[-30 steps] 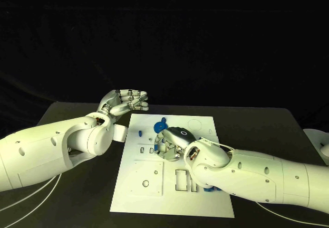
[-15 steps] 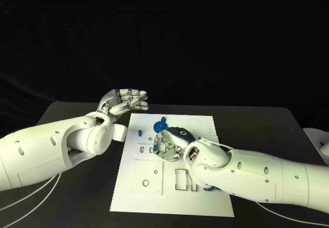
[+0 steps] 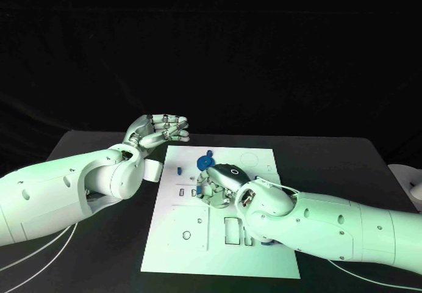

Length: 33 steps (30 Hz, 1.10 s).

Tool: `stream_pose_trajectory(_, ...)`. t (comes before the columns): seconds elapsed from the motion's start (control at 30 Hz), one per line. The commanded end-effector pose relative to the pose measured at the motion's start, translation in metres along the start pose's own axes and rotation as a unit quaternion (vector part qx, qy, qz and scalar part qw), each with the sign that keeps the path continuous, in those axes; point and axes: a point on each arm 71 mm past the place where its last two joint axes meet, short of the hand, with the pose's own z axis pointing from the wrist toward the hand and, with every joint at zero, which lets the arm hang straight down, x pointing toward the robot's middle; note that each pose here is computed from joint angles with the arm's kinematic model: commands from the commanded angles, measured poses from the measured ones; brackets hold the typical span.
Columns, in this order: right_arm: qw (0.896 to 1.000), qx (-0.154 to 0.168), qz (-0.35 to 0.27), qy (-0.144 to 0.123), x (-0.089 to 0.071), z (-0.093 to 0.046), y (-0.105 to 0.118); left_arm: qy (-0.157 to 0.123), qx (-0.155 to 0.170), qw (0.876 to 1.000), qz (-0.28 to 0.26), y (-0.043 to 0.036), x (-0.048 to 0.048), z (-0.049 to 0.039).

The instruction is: Assemble the parts on the task board

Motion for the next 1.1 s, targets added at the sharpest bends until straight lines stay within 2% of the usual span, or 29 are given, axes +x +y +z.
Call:
stream_pose_trajectory(0.03, 1.000, -0.009, -0.005, 0.004, 0.001, 0.000, 0.003, 0.005, 0.002, 1.000, -0.004, -0.0011, 0.0015, 0.0003)
stream_pose_trajectory(0.53, 1.000, -0.011, -0.001, 0.003, 0.001, -0.001, 0.004, 0.006, 0.002, 1.000, -0.005, -0.0012, 0.0007, -0.0001)
stream_pose_trajectory(0.67, 1.000, -0.014, 0.004, -0.007, 0.000, -0.002, 0.005, 0.006, 0.002, 1.000, -0.005, -0.0011, 0.0005, -0.0001)
stream_pose_trajectory(0.77, 0.999, -0.017, 0.010, -0.028, -0.004, -0.006, 0.004, 0.007, 0.000, 1.000, -0.004, -0.0008, 0.0001, 0.0000)
stream_pose_trajectory(0.97, 0.997, -0.040, 0.036, -0.064, -0.021, -0.019, -0.001, 0.026, -0.017, 0.999, 0.014, 0.0023, -0.0020, 0.0004)
stream_pose_trajectory(1.1, 0.991, -0.082, 0.069, -0.080, -0.048, -0.034, -0.010, 0.063, -0.045, 0.996, 0.047, 0.0073, -0.0022, 0.0003)
